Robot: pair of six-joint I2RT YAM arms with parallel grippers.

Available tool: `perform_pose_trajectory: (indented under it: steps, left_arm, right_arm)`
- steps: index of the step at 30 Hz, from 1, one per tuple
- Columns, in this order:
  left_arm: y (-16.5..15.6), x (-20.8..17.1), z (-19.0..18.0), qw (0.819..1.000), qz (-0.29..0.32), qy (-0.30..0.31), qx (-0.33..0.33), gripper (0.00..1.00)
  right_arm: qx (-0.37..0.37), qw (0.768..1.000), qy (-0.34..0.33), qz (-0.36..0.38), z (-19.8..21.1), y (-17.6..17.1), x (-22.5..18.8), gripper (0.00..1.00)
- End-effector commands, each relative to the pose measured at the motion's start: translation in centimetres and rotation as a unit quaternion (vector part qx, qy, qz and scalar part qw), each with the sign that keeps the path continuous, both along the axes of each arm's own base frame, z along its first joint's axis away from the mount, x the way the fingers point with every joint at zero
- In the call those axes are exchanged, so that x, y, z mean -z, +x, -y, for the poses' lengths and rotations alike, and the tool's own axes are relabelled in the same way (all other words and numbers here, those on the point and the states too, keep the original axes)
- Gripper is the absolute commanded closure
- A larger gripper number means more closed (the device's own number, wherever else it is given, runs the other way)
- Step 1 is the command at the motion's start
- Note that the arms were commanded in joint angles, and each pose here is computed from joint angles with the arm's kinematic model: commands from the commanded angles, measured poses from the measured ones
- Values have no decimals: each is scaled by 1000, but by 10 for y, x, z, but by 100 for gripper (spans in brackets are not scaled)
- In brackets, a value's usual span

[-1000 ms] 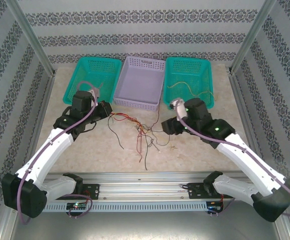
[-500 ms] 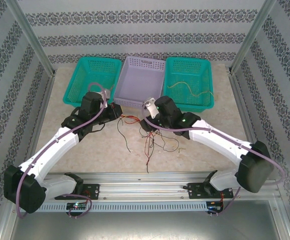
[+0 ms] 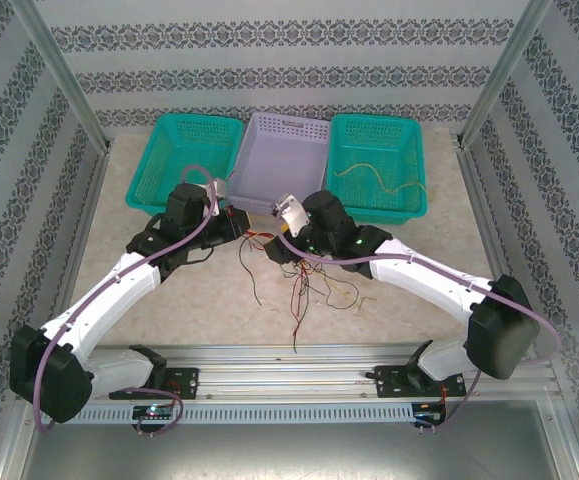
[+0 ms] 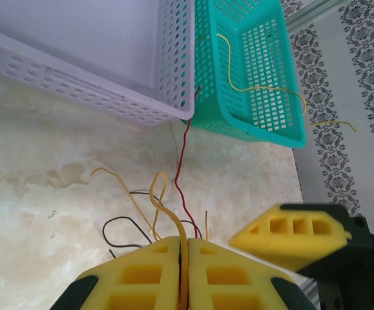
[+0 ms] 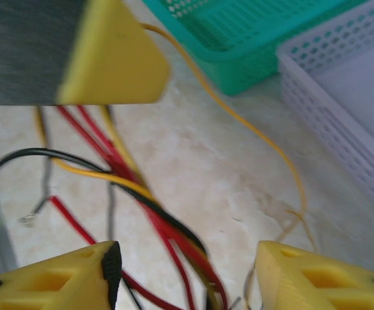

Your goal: Untangle the cables

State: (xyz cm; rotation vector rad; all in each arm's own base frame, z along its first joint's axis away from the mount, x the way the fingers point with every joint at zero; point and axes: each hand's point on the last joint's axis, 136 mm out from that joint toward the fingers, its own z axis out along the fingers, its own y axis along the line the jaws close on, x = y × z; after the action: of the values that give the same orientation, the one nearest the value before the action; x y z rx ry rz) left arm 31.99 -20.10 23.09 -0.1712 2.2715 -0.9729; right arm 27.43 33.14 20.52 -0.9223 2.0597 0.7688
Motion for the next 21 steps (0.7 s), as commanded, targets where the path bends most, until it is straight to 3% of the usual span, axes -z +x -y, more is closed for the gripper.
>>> perform_pose_trajectory:
  steps: [1, 4, 11, 12, 14, 16, 18, 21]
  left_arm:
    - [3, -14, 13, 999, 20, -21, 18, 100]
    - [4, -17, 15, 999, 22, -26, 22, 100]
    - [0, -30, 18, 998, 40, -38, 33, 100]
    - [0, -33, 18, 998, 44, -41, 35, 100]
    - [-1, -38, 18, 997, 49, -43, 37, 98]
    - [-3, -40, 18, 997, 52, -39, 40, 90]
    - [-5, -39, 15, 997, 52, -30, 41, 78]
    - [-9, -39, 8, 998, 55, -7, 37, 50]
  right_arm:
    - [-40, 998, 37, -15, -13, -16, -9, 55]
    - [-27, 999, 12, -16, -9, -10, 2, 65]
    - [-33, 999, -3, -32, -14, -7, 14, 60]
    - [-32, 999, -4, -33, -15, -6, 14, 64]
    - [-17, 1000, -7, -25, -12, -2, 13, 87]
    - [-7, 1000, -8, -12, -8, 1, 8, 100]
    - [11, 1000, -11, 5, 0, 4, 2, 100]
    - [45, 999, -8, 27, 18, 10, -10, 100]
